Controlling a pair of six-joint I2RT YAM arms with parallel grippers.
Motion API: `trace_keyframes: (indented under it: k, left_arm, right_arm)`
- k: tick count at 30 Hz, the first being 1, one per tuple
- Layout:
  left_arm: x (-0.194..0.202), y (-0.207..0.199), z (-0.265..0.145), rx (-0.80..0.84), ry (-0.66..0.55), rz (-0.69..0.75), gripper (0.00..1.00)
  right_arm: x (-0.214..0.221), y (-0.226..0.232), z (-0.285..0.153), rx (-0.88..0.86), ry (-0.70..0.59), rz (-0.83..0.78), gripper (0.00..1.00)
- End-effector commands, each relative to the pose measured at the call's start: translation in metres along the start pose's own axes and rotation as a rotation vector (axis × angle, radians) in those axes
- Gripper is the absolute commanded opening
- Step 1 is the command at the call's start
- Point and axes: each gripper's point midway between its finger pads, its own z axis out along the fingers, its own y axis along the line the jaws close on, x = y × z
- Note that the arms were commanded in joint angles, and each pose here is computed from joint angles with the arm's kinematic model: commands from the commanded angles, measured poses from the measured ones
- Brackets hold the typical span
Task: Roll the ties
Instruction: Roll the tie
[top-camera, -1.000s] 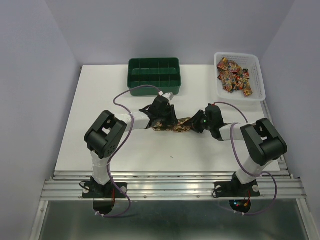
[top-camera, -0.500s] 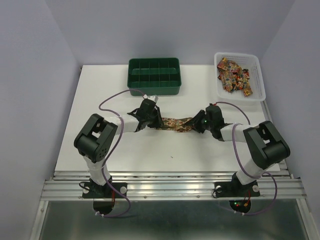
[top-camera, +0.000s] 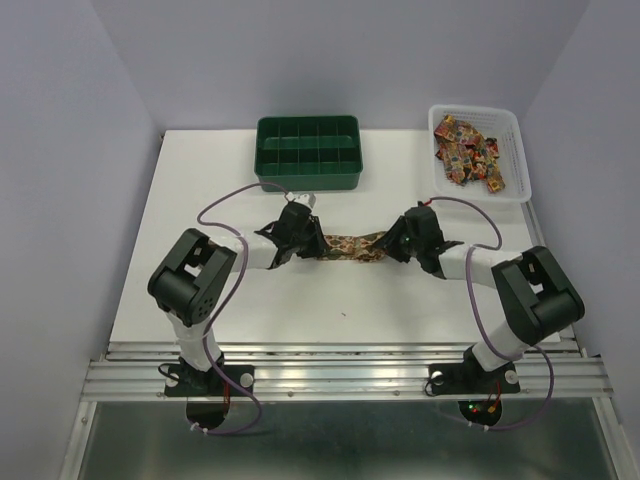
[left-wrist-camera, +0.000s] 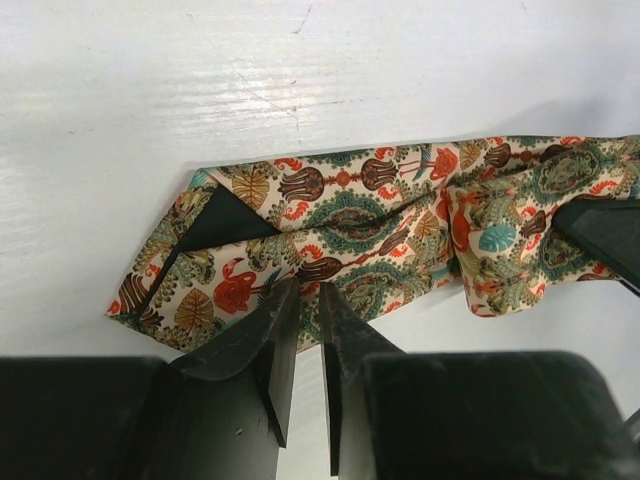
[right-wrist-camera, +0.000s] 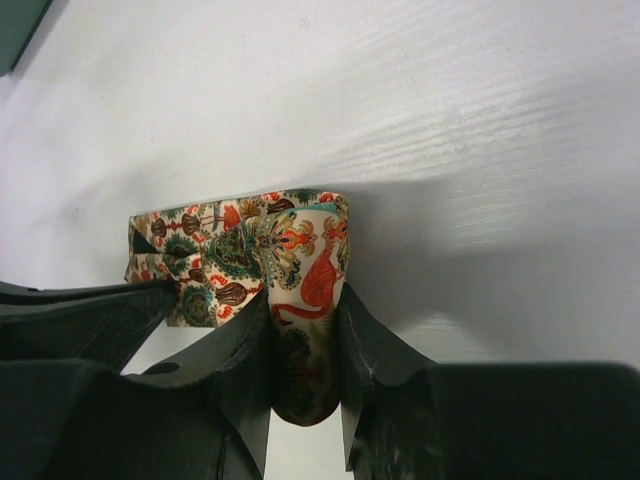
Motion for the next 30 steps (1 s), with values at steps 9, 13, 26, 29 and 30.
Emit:
trace_keyframes:
  k: [9, 13, 26, 29, 30]
  left_arm:
    - [0.030, -0.006, -0.013, 0.029, 0.053, -0.019, 0.25]
    - [0.025, -0.010, -0.019, 0.035, 0.036, -0.019, 0.25]
    - [0.003, -0.003, -0.041, -0.007, -0.040, -0.024, 0.28]
    - [-0.003, -0.001, -0.040, -0.012, -0.049, -0.021, 0.28]
    - [-0.004, -0.001, -0.039, -0.011, -0.046, -0.021, 0.28]
  right_arm:
    - [-0.037, 0.017, -0.011, 0.169, -0.219, -0.199, 0.19]
    - [-0.033, 0.015, -0.013, 0.248, -0.236, -0.283, 0.18]
    - [-0.033, 0.026, -0.020, 0.411, -0.274, -0.555, 0.18]
    - [-0.033, 0.032, -0.017, 0.438, -0.276, -0.588, 0.18]
    - [-0.034, 0.031, -0.017, 0.452, -0.285, -0.598, 0.18]
